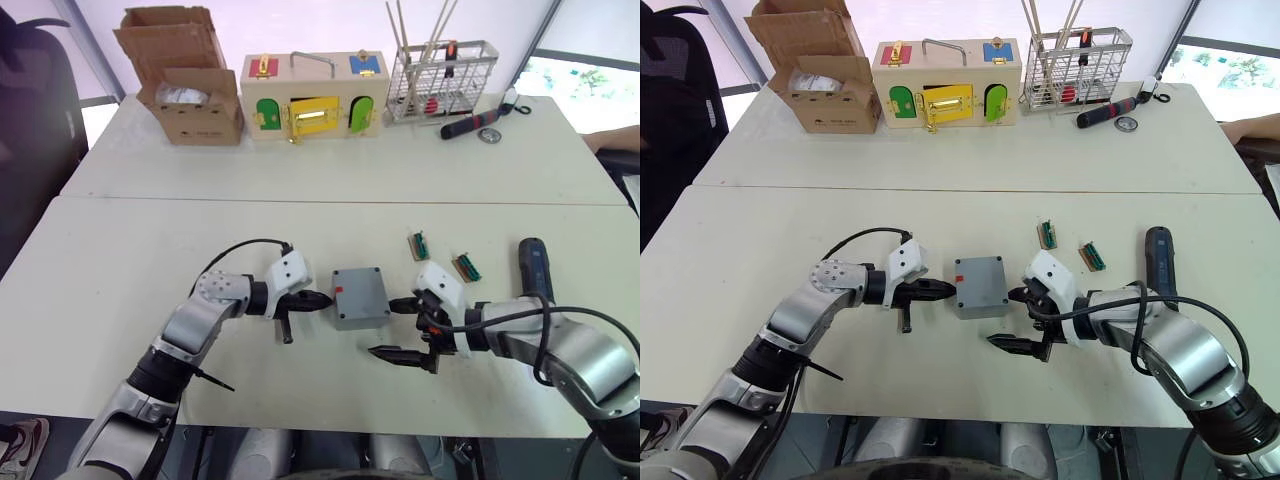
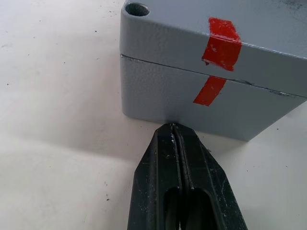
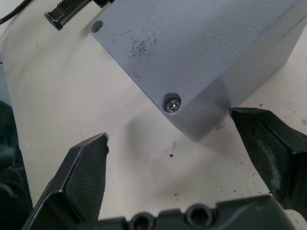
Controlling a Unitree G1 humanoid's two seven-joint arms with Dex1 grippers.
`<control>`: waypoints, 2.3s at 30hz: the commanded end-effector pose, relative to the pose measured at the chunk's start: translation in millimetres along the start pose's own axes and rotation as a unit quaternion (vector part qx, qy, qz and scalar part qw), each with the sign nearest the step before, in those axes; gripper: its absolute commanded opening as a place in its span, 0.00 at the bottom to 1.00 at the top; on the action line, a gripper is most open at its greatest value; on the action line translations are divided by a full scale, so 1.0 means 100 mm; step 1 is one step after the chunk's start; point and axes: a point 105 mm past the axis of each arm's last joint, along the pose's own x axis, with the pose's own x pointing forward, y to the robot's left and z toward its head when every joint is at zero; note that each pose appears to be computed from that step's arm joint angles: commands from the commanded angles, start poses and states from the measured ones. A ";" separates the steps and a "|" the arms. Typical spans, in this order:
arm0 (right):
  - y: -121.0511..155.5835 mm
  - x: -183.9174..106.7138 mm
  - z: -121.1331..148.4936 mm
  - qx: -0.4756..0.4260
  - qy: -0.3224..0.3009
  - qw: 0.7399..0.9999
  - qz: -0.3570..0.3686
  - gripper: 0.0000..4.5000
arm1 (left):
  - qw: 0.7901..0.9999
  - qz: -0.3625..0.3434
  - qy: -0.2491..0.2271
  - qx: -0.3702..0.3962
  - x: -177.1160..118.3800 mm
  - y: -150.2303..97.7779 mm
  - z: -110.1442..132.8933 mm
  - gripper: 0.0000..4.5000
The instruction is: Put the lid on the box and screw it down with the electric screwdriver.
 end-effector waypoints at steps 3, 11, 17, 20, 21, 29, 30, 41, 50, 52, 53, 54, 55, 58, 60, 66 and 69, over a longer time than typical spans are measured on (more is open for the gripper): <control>-0.01 -0.12 0.11 -0.044 0.001 0.999 -0.027 0.99 | 1.000 -0.015 0.003 0.016 -0.06 -0.02 0.06 0.00; -0.38 -0.87 0.45 0.012 -0.083 0.984 -0.155 0.99 | 0.994 0.046 -0.096 -0.022 -0.48 0.28 0.50 0.00; -0.79 -0.99 0.41 0.069 -0.172 0.939 -0.289 0.99 | 0.986 0.034 -0.165 0.012 -0.43 0.31 1.08 0.00; -0.91 -0.99 0.33 0.090 -0.187 0.919 -0.336 0.99 | 0.985 -0.004 -0.168 0.042 -0.34 0.19 1.22 0.00; -0.95 -0.99 0.26 0.099 -0.188 0.912 -0.352 0.99 | 0.985 -0.021 -0.158 0.060 -0.30 0.12 1.23 0.00; -0.99 -0.92 -0.17 0.125 -0.159 0.895 -0.398 0.99 | 0.982 -0.101 -0.112 0.113 -0.15 -0.20 1.16 0.00; -0.99 -0.91 -0.17 0.116 -0.160 0.894 -0.402 0.99 | 0.982 -0.102 -0.111 0.113 -0.14 -0.21 1.15 0.00; -1.15 -0.80 -0.23 0.102 -0.180 0.878 -0.431 0.65 | 0.987 -0.049 -0.119 0.093 -0.15 0.03 1.11 0.00; -1.24 -0.81 -0.24 0.112 -0.189 0.871 -0.438 0.65 | 0.989 -0.010 -0.109 0.100 -0.12 0.11 1.03 0.00; -1.24 -0.80 -0.24 0.115 -0.190 0.872 -0.437 0.65 | 0.989 -0.010 -0.108 0.099 -0.12 0.10 1.02 0.00; -1.24 -0.79 -0.23 0.116 -0.192 0.872 -0.435 0.65 | 0.989 -0.010 -0.107 0.099 -0.12 0.10 1.01 0.00; -1.24 -0.78 -0.23 0.117 -0.192 0.872 -0.435 0.65 | 0.989 -0.010 -0.107 0.100 -0.12 0.10 1.01 0.00; -1.24 -0.78 -0.23 0.117 -0.193 0.872 -0.435 0.65 | 0.989 -0.009 -0.107 0.100 -0.12 0.10 1.01 0.00; -1.24 -0.78 -0.21 0.118 -0.200 0.870 -0.435 0.55 | 0.989 -0.016 -0.104 0.102 -0.11 0.08 1.01 0.00; -1.24 -0.77 -0.19 0.118 -0.203 0.869 -0.435 0.46 | 0.989 -0.021 -0.102 0.103 -0.11 0.07 1.00 0.00; -1.23 -0.76 -0.25 0.117 -0.190 0.869 -0.442 0.02 | 0.989 -0.021 -0.101 0.105 -0.11 0.07 1.00 0.00; -1.23 -0.76 -0.27 0.118 -0.187 0.869 -0.443 0.02 | 0.989 -0.021 -0.101 0.106 -0.11 0.07 1.01 0.00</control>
